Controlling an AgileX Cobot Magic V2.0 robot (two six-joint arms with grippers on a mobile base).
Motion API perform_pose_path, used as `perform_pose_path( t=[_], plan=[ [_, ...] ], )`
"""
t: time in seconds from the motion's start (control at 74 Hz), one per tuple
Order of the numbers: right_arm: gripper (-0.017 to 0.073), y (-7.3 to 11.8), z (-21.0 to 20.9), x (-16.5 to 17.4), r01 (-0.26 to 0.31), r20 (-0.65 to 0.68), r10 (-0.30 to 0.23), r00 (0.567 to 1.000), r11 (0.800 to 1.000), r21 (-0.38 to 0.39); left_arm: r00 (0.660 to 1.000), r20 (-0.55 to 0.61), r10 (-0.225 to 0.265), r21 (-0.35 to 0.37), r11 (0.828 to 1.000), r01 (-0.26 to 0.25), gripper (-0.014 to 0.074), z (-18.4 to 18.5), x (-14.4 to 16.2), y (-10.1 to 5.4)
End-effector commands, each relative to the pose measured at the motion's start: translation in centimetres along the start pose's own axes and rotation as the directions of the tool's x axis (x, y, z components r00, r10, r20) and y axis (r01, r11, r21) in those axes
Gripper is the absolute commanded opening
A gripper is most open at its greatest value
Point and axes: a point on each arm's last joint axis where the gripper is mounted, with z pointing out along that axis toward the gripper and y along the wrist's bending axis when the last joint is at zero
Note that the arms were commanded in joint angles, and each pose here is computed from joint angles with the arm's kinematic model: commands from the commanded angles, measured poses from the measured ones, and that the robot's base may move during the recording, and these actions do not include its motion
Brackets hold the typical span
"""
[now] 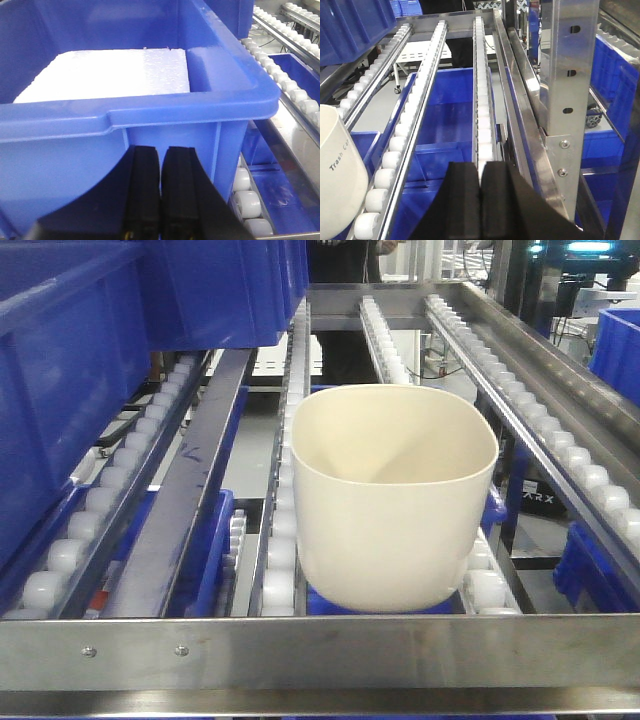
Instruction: Move white bin to right shelf second layer
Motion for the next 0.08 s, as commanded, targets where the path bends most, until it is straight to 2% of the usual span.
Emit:
perform_pose_path(
  t=[0.0,0.068],
  plan=[
    [0.0055,0.11,-0.30,-1.48,0.007,0.130,-0.007,0.991,1.000,-0.003,0.998,0.065,-0.003,0.002,1.000,0.003,0.0085,0.10,0.37,-0.04],
    [0.0055,0.11,-0.30,-1.48,0.007,0.130,-0.007,0.991,1.000,-0.003,0.998,0.065,-0.003,0.002,1.000,0.003,0.0085,0.10,0.37,-0.04]
  ],
)
